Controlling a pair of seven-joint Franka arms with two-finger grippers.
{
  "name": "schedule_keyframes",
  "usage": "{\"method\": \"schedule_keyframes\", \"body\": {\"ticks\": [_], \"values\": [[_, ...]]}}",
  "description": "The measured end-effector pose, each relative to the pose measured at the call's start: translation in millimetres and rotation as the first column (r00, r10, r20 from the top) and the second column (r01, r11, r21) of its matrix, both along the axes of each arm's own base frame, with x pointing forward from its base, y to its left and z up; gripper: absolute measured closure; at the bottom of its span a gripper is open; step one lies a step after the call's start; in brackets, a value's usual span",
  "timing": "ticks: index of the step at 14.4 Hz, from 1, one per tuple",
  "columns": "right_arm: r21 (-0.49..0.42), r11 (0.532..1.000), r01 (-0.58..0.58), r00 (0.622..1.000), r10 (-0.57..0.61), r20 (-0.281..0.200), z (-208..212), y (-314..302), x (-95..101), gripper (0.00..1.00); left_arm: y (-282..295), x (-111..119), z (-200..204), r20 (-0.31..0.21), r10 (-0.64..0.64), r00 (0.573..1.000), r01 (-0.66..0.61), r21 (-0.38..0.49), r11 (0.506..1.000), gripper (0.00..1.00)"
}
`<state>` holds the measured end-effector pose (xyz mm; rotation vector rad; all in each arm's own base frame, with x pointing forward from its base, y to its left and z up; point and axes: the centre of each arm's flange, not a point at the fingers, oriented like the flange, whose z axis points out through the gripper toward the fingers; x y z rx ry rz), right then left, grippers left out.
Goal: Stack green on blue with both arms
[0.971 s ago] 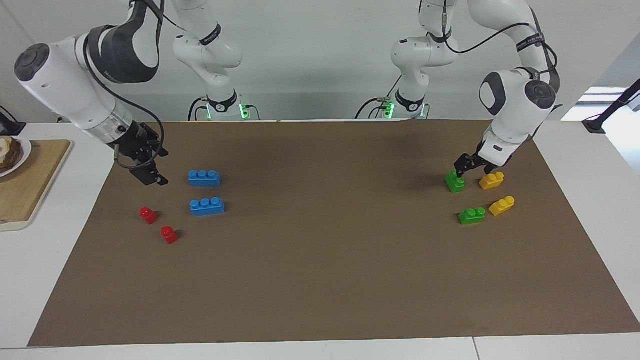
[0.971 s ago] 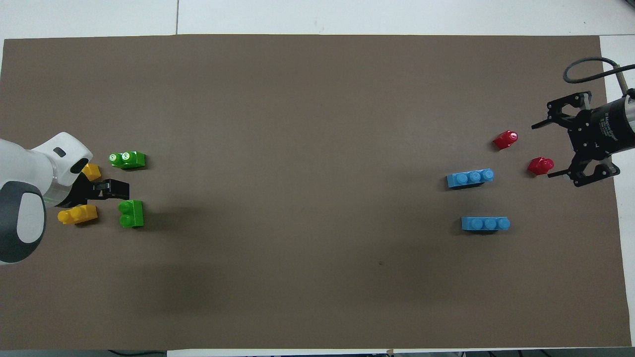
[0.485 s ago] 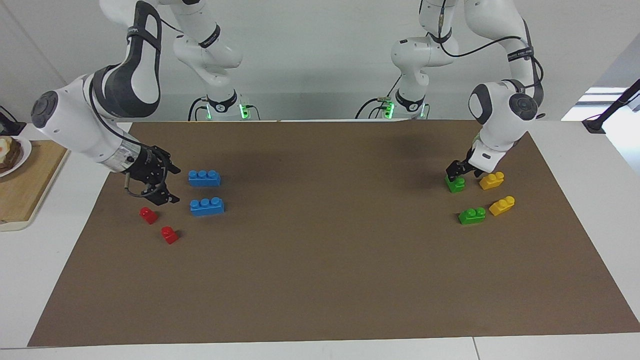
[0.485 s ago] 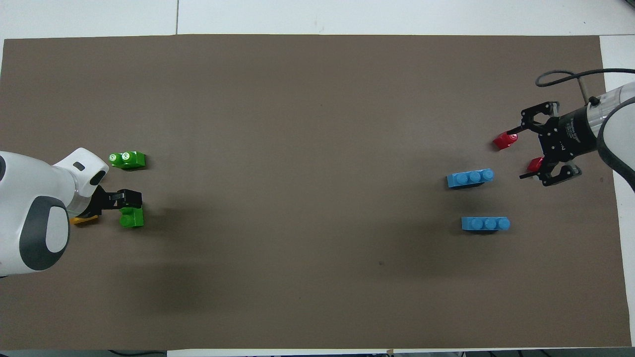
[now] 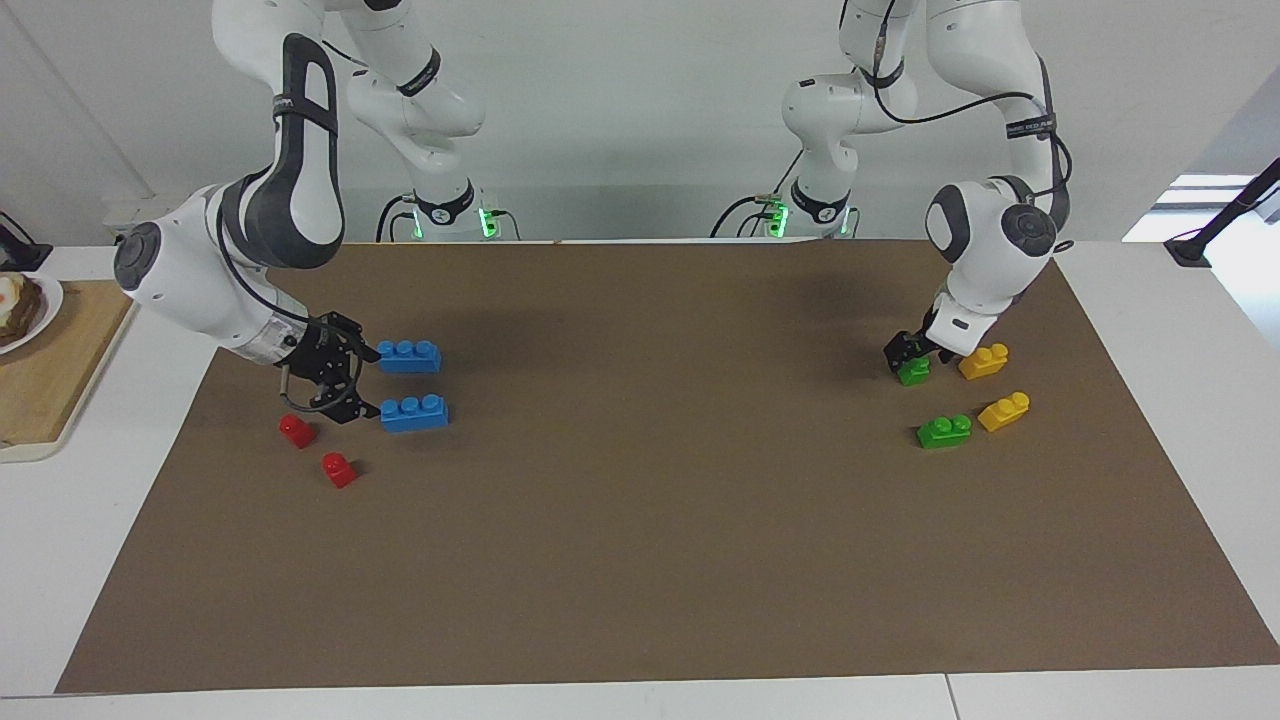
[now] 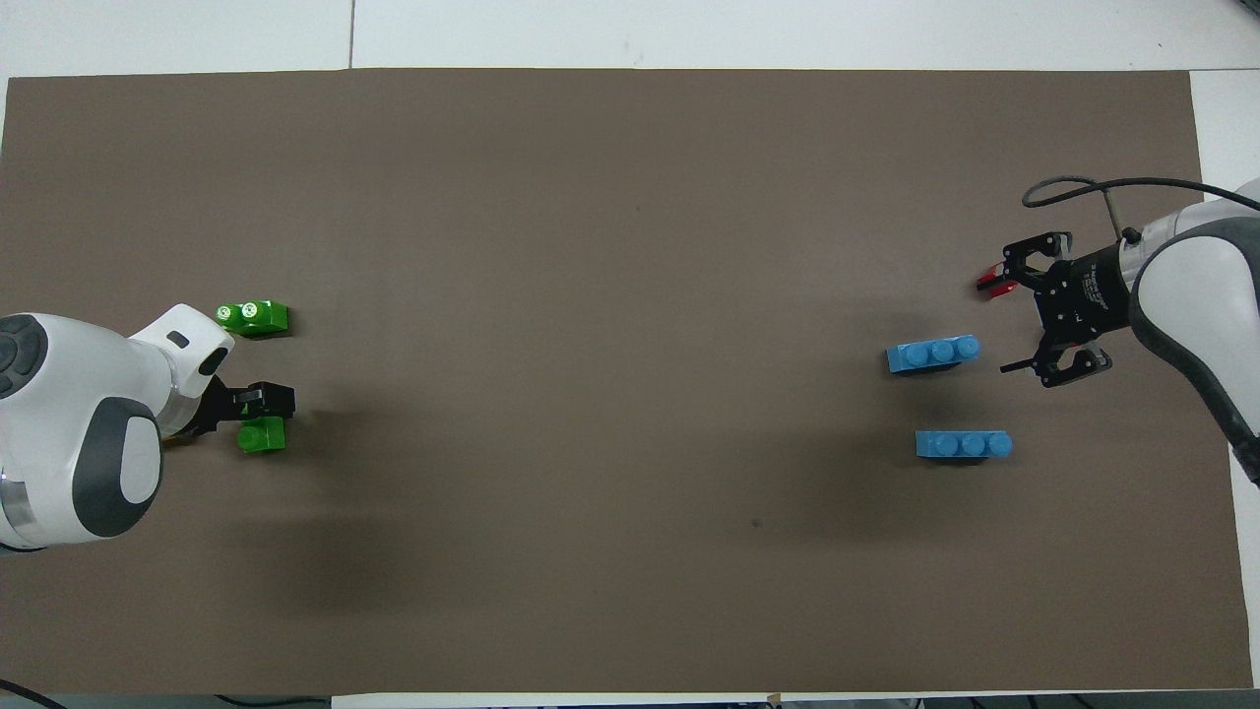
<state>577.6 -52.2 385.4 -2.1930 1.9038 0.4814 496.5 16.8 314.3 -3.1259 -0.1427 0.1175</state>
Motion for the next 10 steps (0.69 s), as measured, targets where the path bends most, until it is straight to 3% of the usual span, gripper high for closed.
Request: {"method": "schedule_keyframes", "body": {"ticks": [2, 3, 5, 6, 8, 10], "values": [[-0.003, 1.0, -0.003, 1.0, 0.003, 0.008, -7.1, 0.6, -1.7, 0.0, -1.8, -0.3, -8.1, -0.006, 0.004, 1.0, -0.004, 0.001, 1.0, 0.0], [-0.004, 1.0, -0.004, 1.0, 0.004, 0.008, -11.3, 0.8, -3.0, 0.0, -1.9, -0.6, -11.4, -0.008, 0.007, 1.0, -0.007, 0.001, 1.0, 0.07], [-0.007, 1.0, -0.004, 1.0, 0.005, 0.013, -21.8, 0.8, -6.2, 0.0, -2.3, -1.0, -15.0, -0.013, 0.009, 1.0, -0.009, 0.001, 1.0, 0.1], [-0.006, 1.0, -0.006, 1.0, 0.007, 0.012, -26.1, 1.0, -8.0, 0.0, -2.7, -0.9, -15.0, -0.013, 0.011, 1.0, -0.011, 0.001, 1.0, 0.18], [-0.006, 1.0, -0.007, 1.0, 0.007, 0.009, -31.7, 1.1, -10.4, 0.0, -3.1, -0.6, -14.6, -0.012, 0.011, 1.0, -0.011, 0.001, 1.0, 0.46], [-0.002, 1.0, -0.016, 1.0, 0.016, 0.007, -39.0, 1.0, -11.3, 0.0, -3.2, -0.4, -14.4, -0.012, 0.011, 1.0, -0.011, 0.001, 1.0, 0.65]]}}
